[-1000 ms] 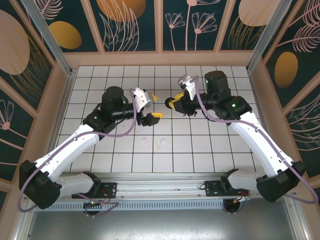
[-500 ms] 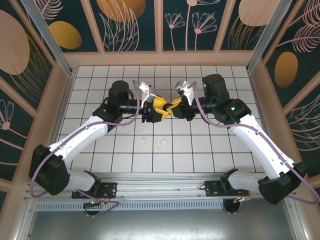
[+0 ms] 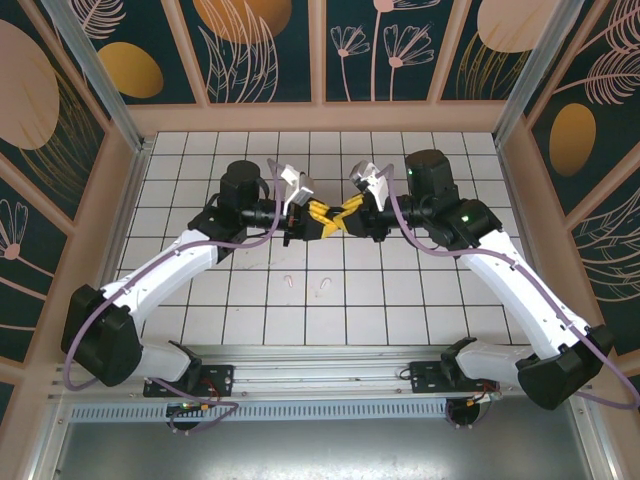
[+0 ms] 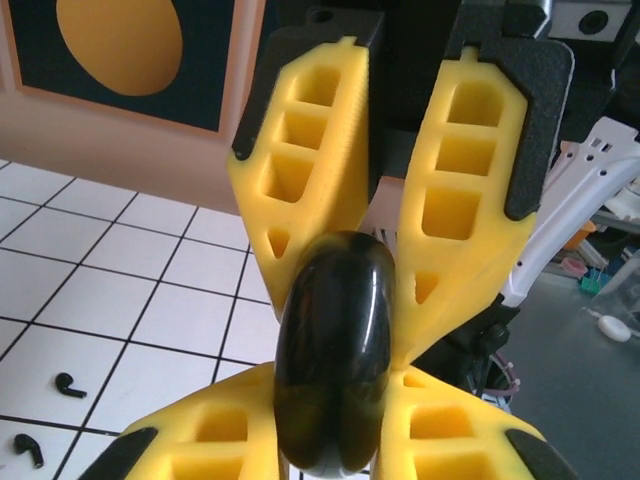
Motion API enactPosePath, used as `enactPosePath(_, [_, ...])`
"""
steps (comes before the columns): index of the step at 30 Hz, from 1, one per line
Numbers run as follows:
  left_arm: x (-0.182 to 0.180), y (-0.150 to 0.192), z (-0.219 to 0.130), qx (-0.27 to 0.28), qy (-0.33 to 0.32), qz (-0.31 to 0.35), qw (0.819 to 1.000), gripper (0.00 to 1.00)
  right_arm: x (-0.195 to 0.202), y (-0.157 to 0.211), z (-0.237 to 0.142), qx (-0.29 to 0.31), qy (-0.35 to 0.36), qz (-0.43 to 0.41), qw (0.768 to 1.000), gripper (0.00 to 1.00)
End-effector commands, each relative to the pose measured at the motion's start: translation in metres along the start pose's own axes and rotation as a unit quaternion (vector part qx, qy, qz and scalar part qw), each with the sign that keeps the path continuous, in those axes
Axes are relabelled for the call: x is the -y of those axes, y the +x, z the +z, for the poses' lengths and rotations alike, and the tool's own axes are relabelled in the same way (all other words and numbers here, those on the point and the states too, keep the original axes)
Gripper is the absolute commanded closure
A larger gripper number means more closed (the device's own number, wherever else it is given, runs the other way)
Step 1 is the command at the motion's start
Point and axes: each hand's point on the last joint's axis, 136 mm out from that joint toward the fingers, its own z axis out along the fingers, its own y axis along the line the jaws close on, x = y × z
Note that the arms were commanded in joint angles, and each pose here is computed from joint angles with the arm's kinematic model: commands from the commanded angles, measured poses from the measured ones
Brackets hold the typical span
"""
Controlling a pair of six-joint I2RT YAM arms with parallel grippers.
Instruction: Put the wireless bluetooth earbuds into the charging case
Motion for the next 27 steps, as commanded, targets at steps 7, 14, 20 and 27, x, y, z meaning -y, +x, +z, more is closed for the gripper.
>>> enactPosePath(7, [0.009, -0.008, -0.008, 0.015, -0.010, 0.032, 0.999, 0.98, 0.008, -0.015, -0.005, 0.060, -0.010, 0.030, 0.998, 0.55])
enactPosePath(14, [0.015, -0.006, -0.011, 0.022, -0.012, 0.038, 0.999, 1.00, 0.040, -0.006, -0.005, 0.069, 0.008, 0.107, 0.992, 0.52])
enactPosePath(20, [0.012, -0.008, -0.013, 0.029, -0.027, 0.040, 0.998, 1.00, 0.043, 0.002, 0.005, 0.062, -0.012, 0.141, 0.988, 0.52])
enactPosePath(27, [-0.007, -0.004, -0.019, 0.035, -0.097, 0.036, 0.994, 1.00, 0.040, -0.007, -0.007, 0.077, 0.001, 0.150, 0.986, 0.47])
